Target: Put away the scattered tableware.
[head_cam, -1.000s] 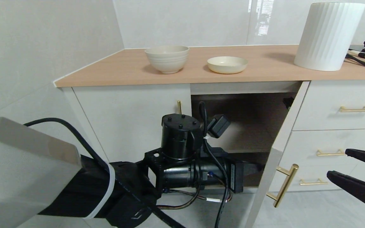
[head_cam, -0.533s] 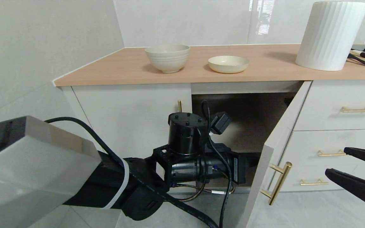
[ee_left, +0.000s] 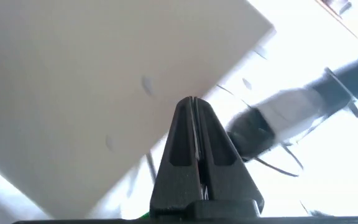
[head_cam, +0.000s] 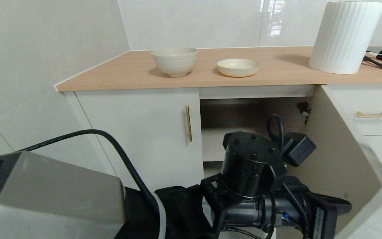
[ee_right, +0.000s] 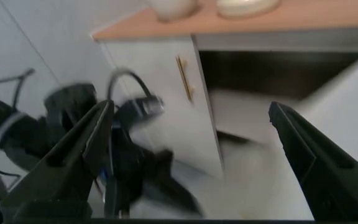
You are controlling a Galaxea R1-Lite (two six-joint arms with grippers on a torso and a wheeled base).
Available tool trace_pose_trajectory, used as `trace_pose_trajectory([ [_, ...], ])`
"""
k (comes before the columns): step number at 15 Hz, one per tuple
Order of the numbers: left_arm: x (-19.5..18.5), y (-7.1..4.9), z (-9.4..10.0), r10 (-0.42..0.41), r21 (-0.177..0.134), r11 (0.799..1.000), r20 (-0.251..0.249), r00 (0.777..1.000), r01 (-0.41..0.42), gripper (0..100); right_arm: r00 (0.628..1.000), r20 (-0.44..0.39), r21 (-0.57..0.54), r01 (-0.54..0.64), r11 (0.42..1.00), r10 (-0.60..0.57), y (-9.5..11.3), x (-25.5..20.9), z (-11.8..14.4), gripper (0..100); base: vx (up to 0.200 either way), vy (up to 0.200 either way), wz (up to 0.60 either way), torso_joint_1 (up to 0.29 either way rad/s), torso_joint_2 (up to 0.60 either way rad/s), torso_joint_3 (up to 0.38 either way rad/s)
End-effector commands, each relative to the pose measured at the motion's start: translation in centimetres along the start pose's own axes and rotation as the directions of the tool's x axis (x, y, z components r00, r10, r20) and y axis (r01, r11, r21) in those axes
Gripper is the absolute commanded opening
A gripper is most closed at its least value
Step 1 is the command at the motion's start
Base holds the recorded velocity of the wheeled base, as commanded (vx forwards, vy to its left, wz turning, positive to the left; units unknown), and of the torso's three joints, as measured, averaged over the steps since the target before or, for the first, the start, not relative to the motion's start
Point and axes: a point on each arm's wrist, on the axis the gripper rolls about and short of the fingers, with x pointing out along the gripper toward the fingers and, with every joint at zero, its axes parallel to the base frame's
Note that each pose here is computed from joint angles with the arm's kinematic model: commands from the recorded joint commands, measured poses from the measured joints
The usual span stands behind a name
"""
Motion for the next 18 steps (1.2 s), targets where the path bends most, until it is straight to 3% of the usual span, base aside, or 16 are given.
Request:
trace_pose_trajectory([
  [1, 0.6, -1.0, -0.3, -0.01, 0.007, 1.0, 0.001, 1.0, 0.01, 0, 1.0, 0.017, -0.001, -0.005, 1.0, 0.005, 0.1, -0.4, 0.3, 100, 0.0, 0.0, 0.0, 0.0, 0.0, 0.0],
  [3, -0.9, 0.7, 0.7, 0.127, -0.001, 0.992, 0.077, 0.989, -0.127, 0, 1.0, -0.012, 0.001, 0.003, 1.0, -0.003, 0.0, 0.2, -0.1, 100, 0.0, 0.0, 0.0, 0.0, 0.0, 0.0],
  [5, -5.1, 2.1, 2.8, 0.233, -0.007, 0.972, 0.162, 0.959, -0.235, 0, 0.997, -0.072, 0.004, 0.019, 1.0, -0.018, -0.3, 1.4, -0.8, 100, 0.0, 0.0, 0.0, 0.0, 0.0, 0.0],
  [8, -13.0, 3.2, 4.3, 0.376, 0.024, 0.92, 0.235, 0.897, -0.392, 0, 0.989, -0.146, 0.003, 0.035, 0.999, -0.035, -0.5, 3.6, -1.1, 100, 0.0, 0.0, 0.0, 0.0, 0.0, 0.0],
  [9, -16.9, 2.9, 4.0, 0.441, 0.04, 0.884, 0.263, 0.858, -0.466, 0, 0.985, -0.17, 0.001, 0.039, 0.999, -0.038, -0.5, 5.1, -0.9, 100, 0.0, 0.0, 0.0, 0.0, 0.0, 0.0],
  [11, -22.6, 0.8, 2.9, 0.522, 0.045, 0.829, 0.296, 0.8, -0.557, 0, 0.983, -0.182, 0.002, 0.013, 1.0, -0.012, -0.5, 7.9, 0.1, 100, 0.0, 0.0, 0.0, 0.0, 0.0, 0.0],
  [14, -28.7, -3.5, 1.3, 0.623, 0.013, 0.755, 0.3, 0.722, -0.656, 0, 0.975, -0.223, -0.02, -0.007, 1.0, 0.002, -0.7, 10.0, -0.2, 100, 0.0, 0.0, 0.0, 0.0, 0.0, 0.0],
  [16, -30.6, -5.0, 0.4, 0.662, 0.026, 0.717, 0.286, 0.693, -0.696, 0, 0.965, -0.264, -0.028, 0.005, 1.0, -0.012, -0.9, 9.6, -1.4, 100, 0.0, 0.0, 0.0, 0.0, 0.0, 0.0],
  [18, -30.8, -5.1, 0.6, 0.663, 0.031, 0.714, 0.291, 0.689, -0.7, 0, 0.961, -0.276, -0.031, 0.018, 0.999, -0.026, -1.0, 8.4, -1.6, 100, 0.0, 0.0, 0.0, 0.0, 0.0, 0.0],
])
